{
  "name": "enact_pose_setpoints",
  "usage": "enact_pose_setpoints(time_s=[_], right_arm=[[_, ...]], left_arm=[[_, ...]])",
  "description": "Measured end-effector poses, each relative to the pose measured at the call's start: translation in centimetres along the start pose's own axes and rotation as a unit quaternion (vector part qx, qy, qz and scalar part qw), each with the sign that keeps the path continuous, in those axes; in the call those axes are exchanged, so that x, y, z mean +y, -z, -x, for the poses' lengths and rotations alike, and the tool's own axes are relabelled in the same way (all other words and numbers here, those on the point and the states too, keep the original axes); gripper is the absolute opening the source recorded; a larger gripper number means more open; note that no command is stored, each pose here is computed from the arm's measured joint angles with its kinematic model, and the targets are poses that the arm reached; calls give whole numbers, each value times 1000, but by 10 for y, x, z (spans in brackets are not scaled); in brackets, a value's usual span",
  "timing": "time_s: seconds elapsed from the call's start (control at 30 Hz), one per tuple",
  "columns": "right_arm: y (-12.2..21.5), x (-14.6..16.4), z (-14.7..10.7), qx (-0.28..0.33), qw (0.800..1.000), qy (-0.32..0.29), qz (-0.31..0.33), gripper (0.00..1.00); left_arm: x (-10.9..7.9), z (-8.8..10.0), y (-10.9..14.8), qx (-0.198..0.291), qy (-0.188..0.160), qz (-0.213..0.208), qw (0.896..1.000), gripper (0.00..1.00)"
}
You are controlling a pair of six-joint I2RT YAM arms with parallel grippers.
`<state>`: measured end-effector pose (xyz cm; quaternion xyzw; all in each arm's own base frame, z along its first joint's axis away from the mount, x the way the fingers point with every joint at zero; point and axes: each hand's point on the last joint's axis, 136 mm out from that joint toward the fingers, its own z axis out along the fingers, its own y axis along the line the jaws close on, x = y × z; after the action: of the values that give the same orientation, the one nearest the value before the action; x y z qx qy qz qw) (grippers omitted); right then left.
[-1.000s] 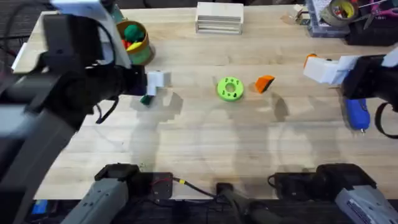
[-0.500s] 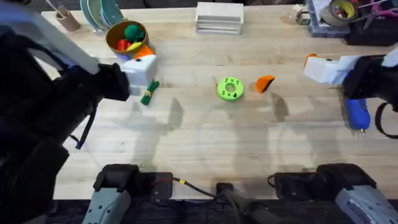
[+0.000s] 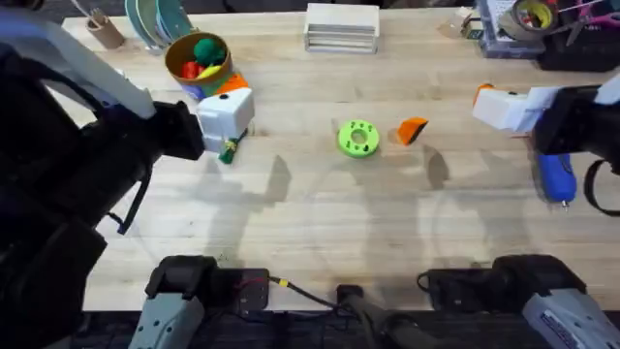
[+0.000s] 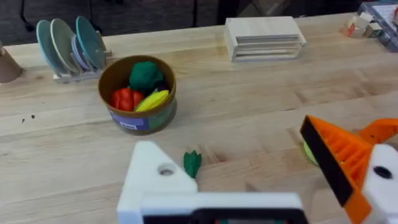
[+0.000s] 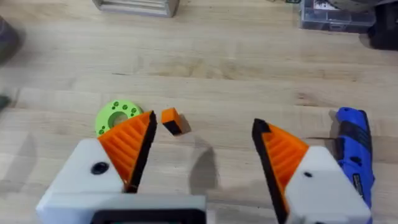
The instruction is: Pick up the gripper from the table and insert it into the empty holder that is missing its gripper. Then pick up a screw, insert it into the mounting hole, and use the screwdriver to tighten it. Finally, clean up the table by picking up the vegetable and placing it into the bucket.
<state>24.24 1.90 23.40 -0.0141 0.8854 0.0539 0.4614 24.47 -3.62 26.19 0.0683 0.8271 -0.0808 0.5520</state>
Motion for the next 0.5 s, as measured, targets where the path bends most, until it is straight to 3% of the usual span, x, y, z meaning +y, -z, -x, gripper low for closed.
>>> enact_pose_setpoints(time_s=[0.5], right_arm=[[0,0,0,0,1000,0,0,991]], left_arm=[[-4,4,0,-7,-3,-10,1000,993]])
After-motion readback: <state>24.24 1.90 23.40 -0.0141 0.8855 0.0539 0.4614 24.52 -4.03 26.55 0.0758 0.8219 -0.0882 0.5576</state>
